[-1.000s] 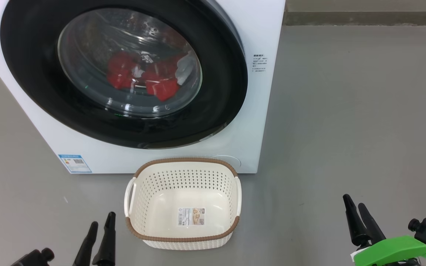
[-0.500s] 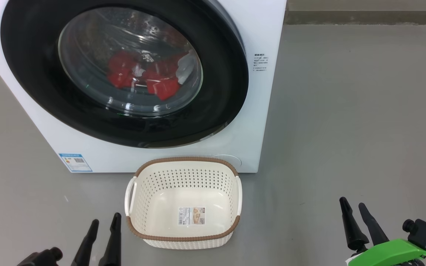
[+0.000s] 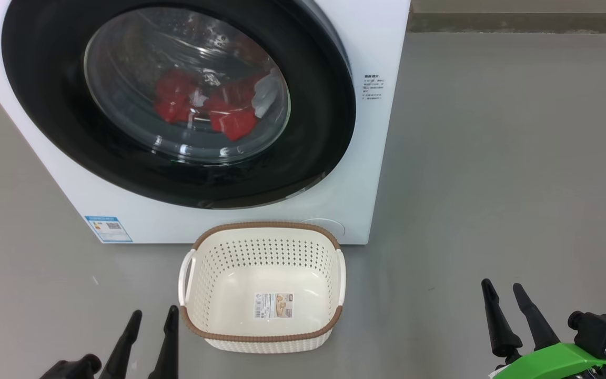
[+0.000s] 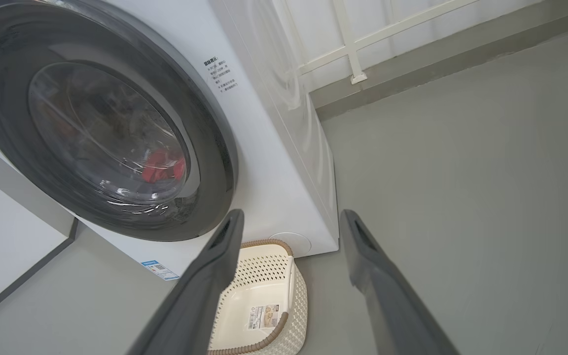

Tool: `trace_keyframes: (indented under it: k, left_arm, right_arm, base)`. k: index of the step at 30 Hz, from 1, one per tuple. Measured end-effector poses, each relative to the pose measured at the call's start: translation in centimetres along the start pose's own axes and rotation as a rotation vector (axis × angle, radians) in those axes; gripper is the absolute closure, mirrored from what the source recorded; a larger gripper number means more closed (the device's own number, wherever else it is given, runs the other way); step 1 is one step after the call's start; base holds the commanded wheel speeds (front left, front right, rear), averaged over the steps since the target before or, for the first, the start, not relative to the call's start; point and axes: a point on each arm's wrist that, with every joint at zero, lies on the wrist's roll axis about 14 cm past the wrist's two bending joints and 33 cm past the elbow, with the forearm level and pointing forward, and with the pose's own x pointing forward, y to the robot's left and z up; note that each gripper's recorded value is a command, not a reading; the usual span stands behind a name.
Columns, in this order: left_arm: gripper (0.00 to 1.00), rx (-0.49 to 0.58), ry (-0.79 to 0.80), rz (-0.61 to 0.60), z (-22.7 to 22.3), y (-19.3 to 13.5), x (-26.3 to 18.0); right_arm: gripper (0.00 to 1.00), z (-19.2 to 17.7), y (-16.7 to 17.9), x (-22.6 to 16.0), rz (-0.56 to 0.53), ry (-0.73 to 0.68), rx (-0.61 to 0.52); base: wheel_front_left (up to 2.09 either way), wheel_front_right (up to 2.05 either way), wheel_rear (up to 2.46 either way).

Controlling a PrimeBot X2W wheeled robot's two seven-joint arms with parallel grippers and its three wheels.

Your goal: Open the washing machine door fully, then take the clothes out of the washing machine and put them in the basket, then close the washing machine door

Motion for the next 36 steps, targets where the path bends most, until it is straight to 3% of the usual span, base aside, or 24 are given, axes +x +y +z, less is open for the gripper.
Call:
trace_keyframes:
  k: [36]
  left_arm:
    - [0.00, 0.327, -0.031, -0.059, -0.2, -0.5, -0.7]
  right_arm:
    - [0.00, 0.8, -2.4, -2.2, -0.036, -0.051, -0.301]
  base:
    - [0.00, 0.00, 0.00]
